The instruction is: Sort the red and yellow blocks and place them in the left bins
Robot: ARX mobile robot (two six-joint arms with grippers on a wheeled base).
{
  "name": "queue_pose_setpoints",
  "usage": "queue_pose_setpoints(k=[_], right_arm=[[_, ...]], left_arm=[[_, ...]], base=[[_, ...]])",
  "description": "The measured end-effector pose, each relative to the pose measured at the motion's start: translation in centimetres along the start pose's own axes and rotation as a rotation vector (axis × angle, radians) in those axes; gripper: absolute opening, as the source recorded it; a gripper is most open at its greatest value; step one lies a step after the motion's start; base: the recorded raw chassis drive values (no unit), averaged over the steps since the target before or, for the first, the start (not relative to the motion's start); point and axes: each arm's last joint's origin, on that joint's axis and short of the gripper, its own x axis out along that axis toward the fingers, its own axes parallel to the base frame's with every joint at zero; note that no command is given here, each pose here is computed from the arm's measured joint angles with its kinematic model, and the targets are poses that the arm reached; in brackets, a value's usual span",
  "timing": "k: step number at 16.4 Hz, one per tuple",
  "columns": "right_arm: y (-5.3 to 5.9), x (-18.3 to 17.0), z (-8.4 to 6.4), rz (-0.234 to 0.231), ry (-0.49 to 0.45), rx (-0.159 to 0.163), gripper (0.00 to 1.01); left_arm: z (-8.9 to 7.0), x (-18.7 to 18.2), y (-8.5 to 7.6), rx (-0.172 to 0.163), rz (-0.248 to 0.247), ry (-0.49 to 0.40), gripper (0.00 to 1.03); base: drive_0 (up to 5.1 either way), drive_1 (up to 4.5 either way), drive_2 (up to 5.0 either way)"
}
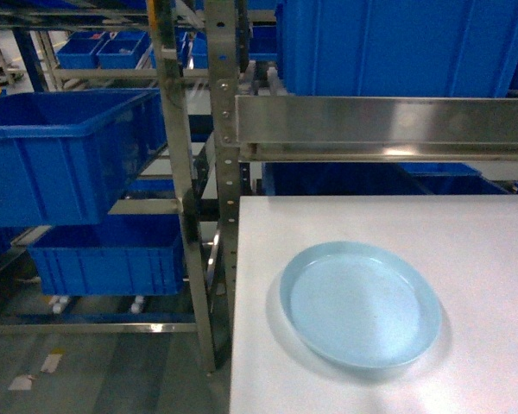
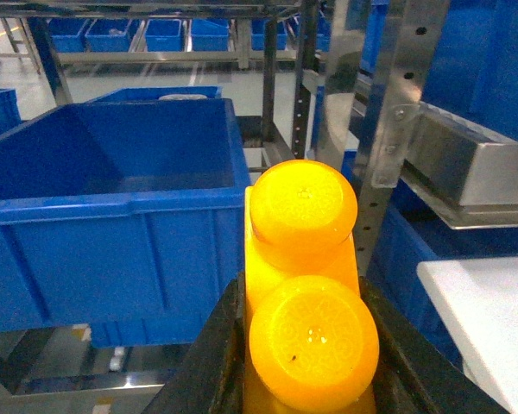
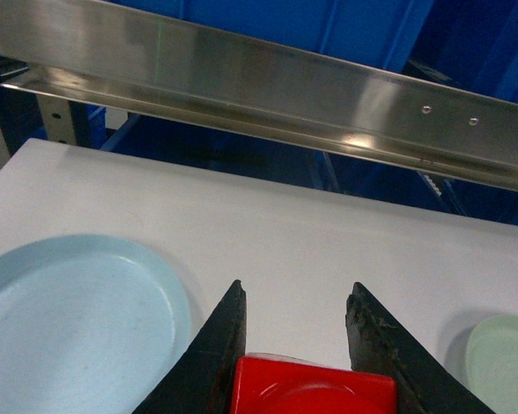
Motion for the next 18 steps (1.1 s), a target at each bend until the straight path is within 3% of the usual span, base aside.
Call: queue_pose_setpoints(k=[18], right_arm=[[0.01, 0.0, -0.03, 0.001, 0.003, 0.0, 0.29]], left_arm=[[0.01, 0.0, 0.02, 0.0, 0.001, -0.001, 0.27]], base=[[-4.9, 2.48, 2.5]])
